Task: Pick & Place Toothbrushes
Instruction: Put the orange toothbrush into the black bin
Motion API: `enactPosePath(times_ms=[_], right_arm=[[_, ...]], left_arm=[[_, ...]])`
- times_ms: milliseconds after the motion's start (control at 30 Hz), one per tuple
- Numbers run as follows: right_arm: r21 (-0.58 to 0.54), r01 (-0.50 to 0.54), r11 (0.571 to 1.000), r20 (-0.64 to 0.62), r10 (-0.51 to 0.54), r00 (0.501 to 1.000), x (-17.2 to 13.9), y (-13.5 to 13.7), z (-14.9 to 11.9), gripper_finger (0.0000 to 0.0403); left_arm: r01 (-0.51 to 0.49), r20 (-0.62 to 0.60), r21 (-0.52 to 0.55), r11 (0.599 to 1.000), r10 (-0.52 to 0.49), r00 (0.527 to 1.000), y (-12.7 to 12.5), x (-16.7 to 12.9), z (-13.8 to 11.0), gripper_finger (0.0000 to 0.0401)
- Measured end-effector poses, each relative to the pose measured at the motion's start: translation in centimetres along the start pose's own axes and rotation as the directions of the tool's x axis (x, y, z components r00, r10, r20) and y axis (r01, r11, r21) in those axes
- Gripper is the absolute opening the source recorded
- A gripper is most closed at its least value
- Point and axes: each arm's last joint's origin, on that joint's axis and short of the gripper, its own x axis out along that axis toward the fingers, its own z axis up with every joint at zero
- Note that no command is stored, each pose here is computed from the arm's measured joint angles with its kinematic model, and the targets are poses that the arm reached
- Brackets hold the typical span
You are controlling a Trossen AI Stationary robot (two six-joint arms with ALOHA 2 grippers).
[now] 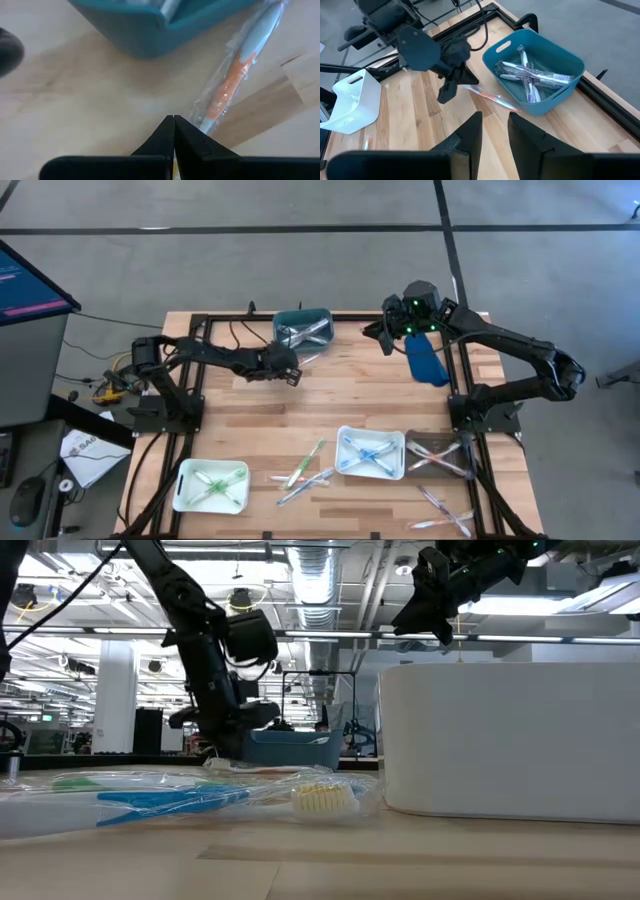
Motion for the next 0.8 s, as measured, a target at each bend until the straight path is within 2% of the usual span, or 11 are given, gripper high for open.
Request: enactPosePath(times_ms=[233, 333, 500, 700, 800], right_arm=[[0.002, 0.001, 1.000, -0.006, -0.001, 1.000, 0.0, 0.0, -0.1, 0.0087], [0.003, 0.001, 1.000, -0.008, -0.001, 1.000, 0.0, 0.0, -0.1, 0.0087], [-0.001, 0.001, 1.000, -0.008, -0.001, 1.000, 0.0, 0.0, -0.1, 0.0087], [-0.001, 0.001, 1.000, -0.008, -0.001, 1.000, 0.0, 0.0, -0.1, 0.0087], [0.000, 0.001, 1.000, -0.008, -0.001, 1.000, 0.0, 0.0, -0.1, 0.0087]], left_arm=[[0.041, -0.048, 0.043, 0.998, -0.039, 0.998, -0.8, 0.2, -0.9, 0.0001], [0.071, -0.050, 0.120, 0.990, -0.065, 0.997, -1.6, -0.3, -1.6, 0.0001], [0.176, -0.091, 0.260, 0.950, -0.157, 0.983, -3.1, -1.2, -2.9, 0.0001], [0.326, -0.160, 0.297, 0.897, -0.290, 0.944, -4.8, -2.6, -4.4, 0.0001], [0.367, -0.124, 0.314, 0.876, -0.345, 0.930, -5.6, -4.0, -4.6, 0.0001]])
